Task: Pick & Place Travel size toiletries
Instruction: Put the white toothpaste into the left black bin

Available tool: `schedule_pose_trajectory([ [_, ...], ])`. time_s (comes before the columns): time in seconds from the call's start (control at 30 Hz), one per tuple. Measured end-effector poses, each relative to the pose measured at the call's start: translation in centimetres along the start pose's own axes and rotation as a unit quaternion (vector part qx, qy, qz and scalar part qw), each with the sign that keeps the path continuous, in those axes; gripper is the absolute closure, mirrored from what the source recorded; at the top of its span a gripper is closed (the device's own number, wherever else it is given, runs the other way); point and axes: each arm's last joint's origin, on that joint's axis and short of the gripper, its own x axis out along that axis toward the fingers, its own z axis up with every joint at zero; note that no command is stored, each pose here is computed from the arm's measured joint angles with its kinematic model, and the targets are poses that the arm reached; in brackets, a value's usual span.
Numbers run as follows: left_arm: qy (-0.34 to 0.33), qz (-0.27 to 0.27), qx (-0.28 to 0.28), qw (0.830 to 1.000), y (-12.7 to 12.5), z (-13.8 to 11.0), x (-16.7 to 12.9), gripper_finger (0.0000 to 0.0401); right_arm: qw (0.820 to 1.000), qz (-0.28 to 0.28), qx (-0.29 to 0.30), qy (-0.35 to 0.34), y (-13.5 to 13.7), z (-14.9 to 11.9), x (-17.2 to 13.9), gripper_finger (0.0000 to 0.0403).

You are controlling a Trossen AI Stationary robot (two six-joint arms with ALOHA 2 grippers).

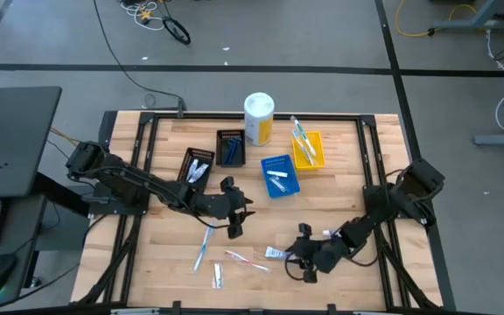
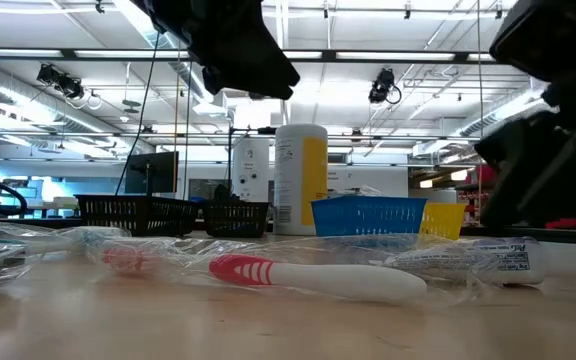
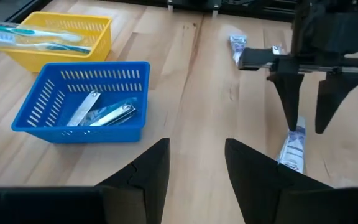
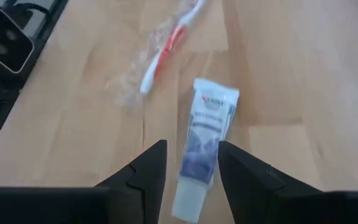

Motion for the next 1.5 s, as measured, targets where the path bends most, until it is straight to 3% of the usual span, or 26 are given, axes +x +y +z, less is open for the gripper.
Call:
schedule_pose_trajectory([
  [0.43,-0.003,0.000,0.000,1.000,0.0,0.0,0.0,0.0237,0.999,-0.012,0.039,0.034,-1.1,-0.7,1.3,0.0252],
  [0.67,-0.001,-0.004,-0.028,1.000,0.0,0.0,0.0,0.0237,0.998,0.003,0.030,0.047,-2.3,-0.1,1.9,0.0309],
  [0.83,0.009,-0.036,-0.013,0.999,-0.2,0.0,0.0,0.0237,0.999,-0.028,0.028,0.024,-3.3,0.6,2.2,0.0317],
  [1.03,0.018,-0.068,0.007,0.997,-0.4,-0.1,0.0,0.0236,0.987,-0.141,-0.057,-0.057,-4.9,2.3,2.5,0.0319],
  [1.2,0.023,-0.067,-0.008,0.997,0.0,0.0,0.2,0.0227,0.967,-0.169,-0.172,-0.084,-5.9,3.8,2.8,0.0320],
  [1.5,0.043,-0.104,-0.020,0.993,1.5,0.3,0.8,0.0188,0.931,-0.227,-0.262,-0.112,-7.3,5.4,2.8,0.0321],
])
